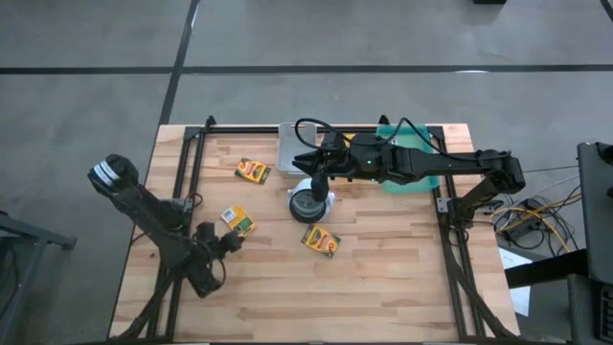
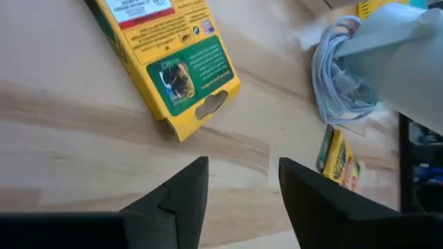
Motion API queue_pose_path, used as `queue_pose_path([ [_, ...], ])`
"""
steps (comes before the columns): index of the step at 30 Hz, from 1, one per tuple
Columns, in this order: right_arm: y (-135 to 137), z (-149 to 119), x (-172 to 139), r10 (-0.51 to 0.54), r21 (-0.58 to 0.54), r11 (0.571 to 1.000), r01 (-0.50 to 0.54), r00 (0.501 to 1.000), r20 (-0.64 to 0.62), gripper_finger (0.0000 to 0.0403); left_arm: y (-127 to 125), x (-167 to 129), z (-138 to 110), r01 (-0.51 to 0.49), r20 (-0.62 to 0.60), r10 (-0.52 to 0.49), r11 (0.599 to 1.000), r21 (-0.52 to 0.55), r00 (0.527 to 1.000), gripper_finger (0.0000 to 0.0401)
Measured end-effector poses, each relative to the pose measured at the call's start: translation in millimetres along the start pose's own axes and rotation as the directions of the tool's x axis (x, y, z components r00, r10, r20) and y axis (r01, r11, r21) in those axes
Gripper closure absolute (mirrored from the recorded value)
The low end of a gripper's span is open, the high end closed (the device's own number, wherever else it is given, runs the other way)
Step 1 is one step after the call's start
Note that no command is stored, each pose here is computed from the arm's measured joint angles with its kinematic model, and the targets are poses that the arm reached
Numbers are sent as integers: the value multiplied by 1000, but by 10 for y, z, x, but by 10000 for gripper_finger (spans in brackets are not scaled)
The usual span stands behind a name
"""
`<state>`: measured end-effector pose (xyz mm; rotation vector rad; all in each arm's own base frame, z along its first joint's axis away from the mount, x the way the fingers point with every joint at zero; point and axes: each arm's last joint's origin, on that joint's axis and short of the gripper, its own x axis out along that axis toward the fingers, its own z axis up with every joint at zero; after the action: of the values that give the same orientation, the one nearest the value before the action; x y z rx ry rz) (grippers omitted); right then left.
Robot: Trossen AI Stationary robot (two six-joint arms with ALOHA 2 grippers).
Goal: Pick & Place School Supplies
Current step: Put the pack of crayon into the gray bin
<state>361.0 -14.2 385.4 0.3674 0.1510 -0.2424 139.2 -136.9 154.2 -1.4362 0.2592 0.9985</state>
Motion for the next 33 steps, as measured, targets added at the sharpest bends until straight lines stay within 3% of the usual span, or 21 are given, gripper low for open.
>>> queue_pose_path([
  [7, -1, 0, 1, -1, 0, 1000, 1, 1000, 0, 335, 116, 70, -24, 70, -56, -74, 995, -71, 996, 215],
  [16, -1, 0, 1, 0, 0, 1000, 0, 1000, 0, 335, 284, 197, 30, 83, -98, -95, 989, -121, 991, 215],
  [33, 0, 0, 1, 0, 0, 1000, 0, 1000, 0, 335, 277, 277, 72, -36, -107, 24, 993, -109, 994, 218],
])
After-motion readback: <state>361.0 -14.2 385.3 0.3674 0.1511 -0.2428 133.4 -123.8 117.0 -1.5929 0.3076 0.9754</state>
